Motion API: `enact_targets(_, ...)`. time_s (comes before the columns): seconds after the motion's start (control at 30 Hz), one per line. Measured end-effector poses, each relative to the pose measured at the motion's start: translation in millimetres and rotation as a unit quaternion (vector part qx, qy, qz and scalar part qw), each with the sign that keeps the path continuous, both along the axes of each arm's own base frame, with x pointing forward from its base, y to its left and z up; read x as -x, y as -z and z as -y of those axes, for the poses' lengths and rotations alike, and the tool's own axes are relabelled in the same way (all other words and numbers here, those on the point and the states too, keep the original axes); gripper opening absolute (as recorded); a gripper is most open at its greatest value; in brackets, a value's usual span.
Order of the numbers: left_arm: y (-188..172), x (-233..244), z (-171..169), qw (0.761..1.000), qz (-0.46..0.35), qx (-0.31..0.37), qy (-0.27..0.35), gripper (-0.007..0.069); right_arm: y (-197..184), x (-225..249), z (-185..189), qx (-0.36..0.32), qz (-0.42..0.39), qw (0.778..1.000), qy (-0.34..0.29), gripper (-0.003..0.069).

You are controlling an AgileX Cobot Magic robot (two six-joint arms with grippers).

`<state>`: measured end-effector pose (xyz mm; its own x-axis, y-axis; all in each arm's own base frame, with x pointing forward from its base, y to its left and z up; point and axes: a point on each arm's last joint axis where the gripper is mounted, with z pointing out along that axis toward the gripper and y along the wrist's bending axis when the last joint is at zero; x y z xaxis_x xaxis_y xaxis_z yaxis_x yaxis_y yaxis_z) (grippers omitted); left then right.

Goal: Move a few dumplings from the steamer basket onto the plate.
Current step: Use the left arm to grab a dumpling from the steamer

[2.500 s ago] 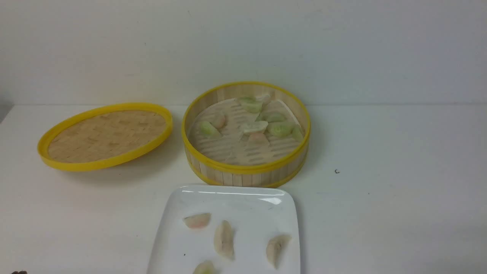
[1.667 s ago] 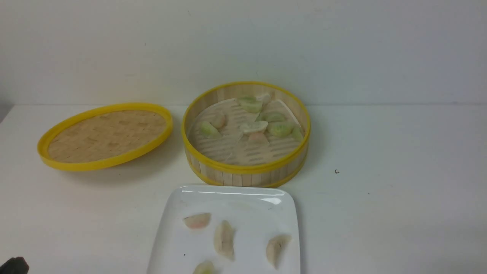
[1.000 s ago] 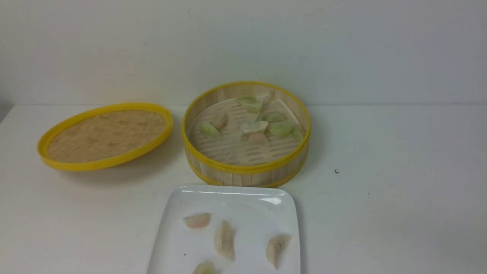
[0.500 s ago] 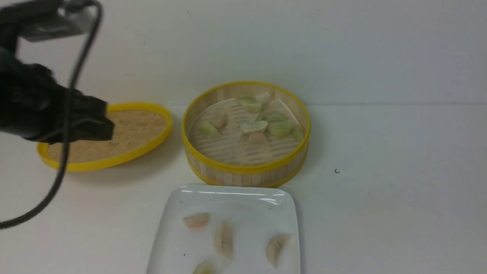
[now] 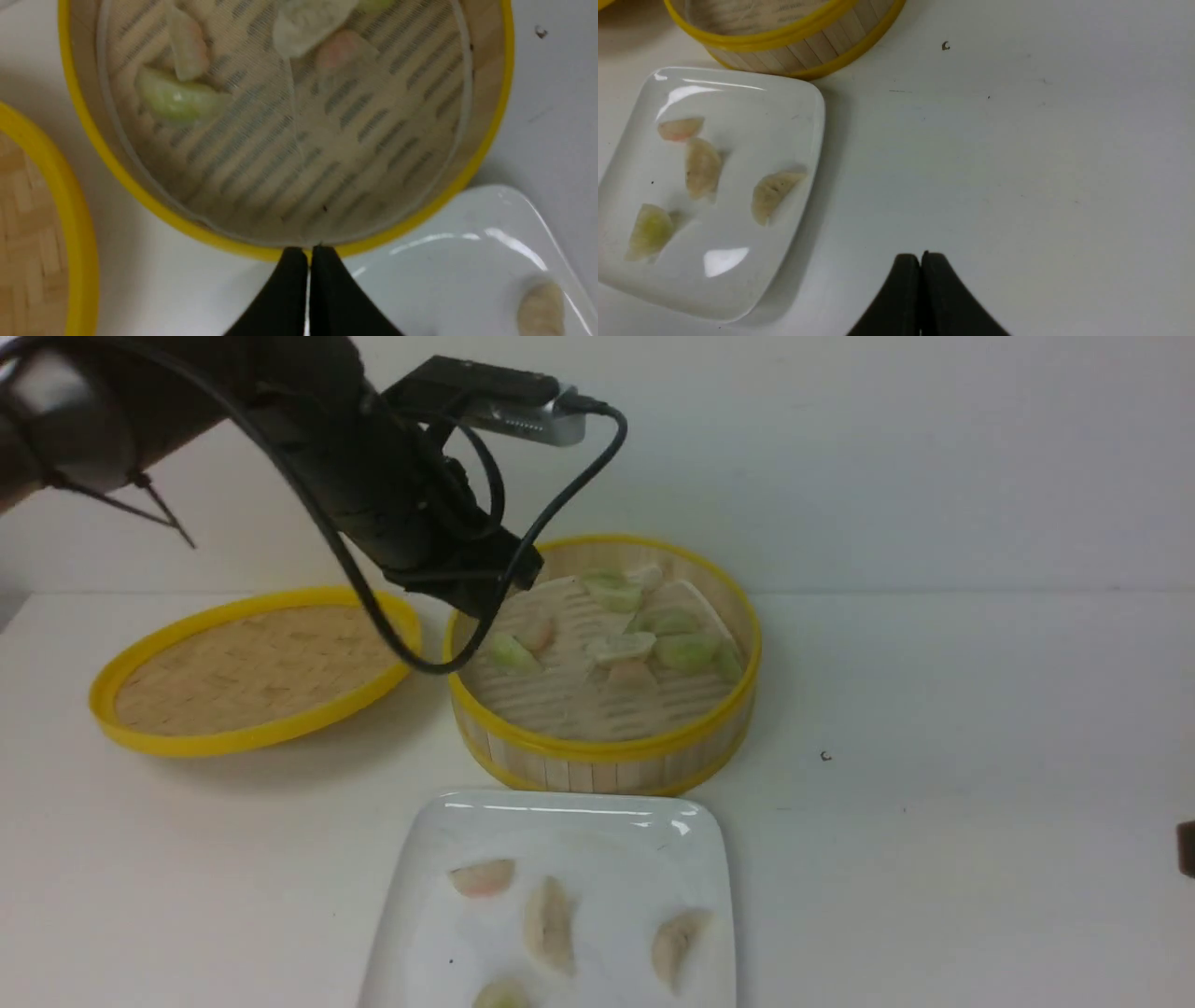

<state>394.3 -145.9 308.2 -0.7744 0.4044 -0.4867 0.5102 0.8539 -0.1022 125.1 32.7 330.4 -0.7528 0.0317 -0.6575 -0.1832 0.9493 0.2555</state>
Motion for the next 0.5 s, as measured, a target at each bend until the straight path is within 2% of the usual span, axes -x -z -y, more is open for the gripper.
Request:
enact_targets(0.13, 23.4, -33.7, 8.4, 0.999, 0.034, -0.019, 0.024, 0.0013, -0.2, 0.9, 0.0, -0.011, -0.007, 1.000, 0.012, -0.0013)
enact_targets(0.27, 49.4, -56.8, 13.8, 0.997, 0.071, -0.023, 0.027, 0.0098, 0.5, 1.8, -0.2, -0.020, -0.018, 0.999, 0.021, -0.0013)
enact_targets(0.3, 64.6, -68.0, 16.3, 0.995, 0.092, -0.021, 0.021, 0.0159, 1.1, 2.5, -0.3, -0.022, -0.024, 0.999, 0.023, -0.0012)
enact_targets(0.33, 66.8, -68.5, 16.5, 0.996, 0.090, -0.021, 0.021, 0.0167, 1.1, 2.5, -0.3, -0.023, -0.024, 0.999, 0.023, -0.0012)
enact_targets(0.37, 81.2, -77.0, 18.3, 0.994, 0.103, -0.020, 0.014, 0.0245, 1.3, 2.7, -0.2, -0.023, -0.026, 0.999, 0.024, -0.0010)
enact_targets(0.43, 92.8, -82.0, 19.3, 0.994, 0.106, -0.020, 0.011, 0.0287, 1.3, 2.8, -0.3, -0.024, -0.027, 0.999, 0.025, -0.0010)
enact_targets(0.5, 120.2, -89.6, 21.1, 0.995, 0.099, -0.024, 0.007, 0.0386, 1.3, 2.8, -0.3, -0.024, -0.027, 0.999, 0.025, -0.0010)
